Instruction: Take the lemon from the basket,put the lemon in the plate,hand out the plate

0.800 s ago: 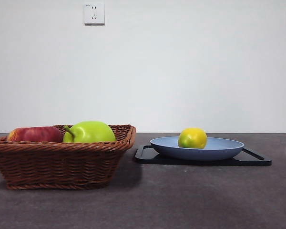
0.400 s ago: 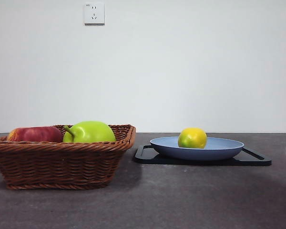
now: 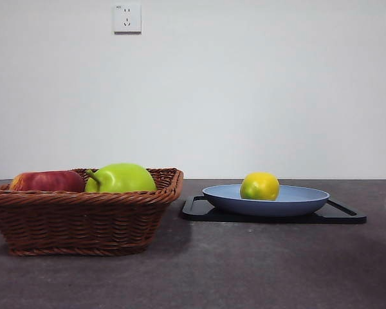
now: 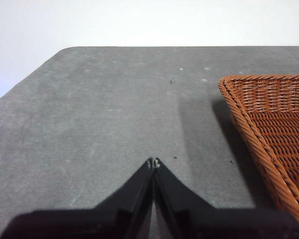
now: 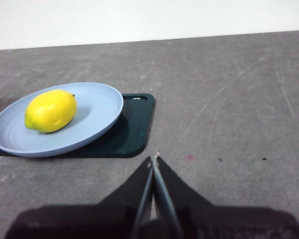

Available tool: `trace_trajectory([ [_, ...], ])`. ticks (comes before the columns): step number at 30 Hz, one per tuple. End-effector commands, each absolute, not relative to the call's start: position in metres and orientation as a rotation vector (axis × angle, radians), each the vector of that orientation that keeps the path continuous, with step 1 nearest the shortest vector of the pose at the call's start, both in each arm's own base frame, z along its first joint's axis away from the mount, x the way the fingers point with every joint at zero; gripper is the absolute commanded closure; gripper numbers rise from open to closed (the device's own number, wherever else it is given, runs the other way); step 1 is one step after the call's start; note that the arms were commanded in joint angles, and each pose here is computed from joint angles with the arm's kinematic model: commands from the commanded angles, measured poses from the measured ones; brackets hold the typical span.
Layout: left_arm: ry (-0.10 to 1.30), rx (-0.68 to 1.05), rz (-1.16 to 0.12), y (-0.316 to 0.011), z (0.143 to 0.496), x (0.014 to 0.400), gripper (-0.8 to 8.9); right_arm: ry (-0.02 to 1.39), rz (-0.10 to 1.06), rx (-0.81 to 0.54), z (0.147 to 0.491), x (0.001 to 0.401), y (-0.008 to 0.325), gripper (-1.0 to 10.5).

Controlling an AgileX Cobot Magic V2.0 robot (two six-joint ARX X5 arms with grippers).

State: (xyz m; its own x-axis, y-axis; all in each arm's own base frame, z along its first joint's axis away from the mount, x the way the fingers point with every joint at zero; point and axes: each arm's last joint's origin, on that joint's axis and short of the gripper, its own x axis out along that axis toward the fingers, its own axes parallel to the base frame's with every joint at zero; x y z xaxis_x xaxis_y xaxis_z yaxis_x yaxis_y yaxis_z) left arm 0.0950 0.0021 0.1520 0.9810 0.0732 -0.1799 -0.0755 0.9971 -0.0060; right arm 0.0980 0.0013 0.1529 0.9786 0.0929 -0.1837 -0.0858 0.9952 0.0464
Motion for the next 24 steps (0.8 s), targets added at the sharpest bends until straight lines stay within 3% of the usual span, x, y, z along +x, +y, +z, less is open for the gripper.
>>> trace_trajectory([
  [1, 0.182, -0.019, 0.077, 0.0022, 0.1494, 0.0953, 8.05, 0.185, 0.088, 0.07, 0.1487, 0.0979, 0.0014, 9.4],
  [8, 0.182, -0.019, 0.077, 0.0023, 0.1494, 0.0953, 8.05, 0.196, 0.082, 0.131, 0.1478, 0.097, 0.0014, 9.4],
  [24, 0.182, -0.019, 0.077, 0.0023, 0.1494, 0.0953, 8.05, 0.195, 0.065, 0.129, 0.1478, 0.0971, 0.0009, 9.4],
])
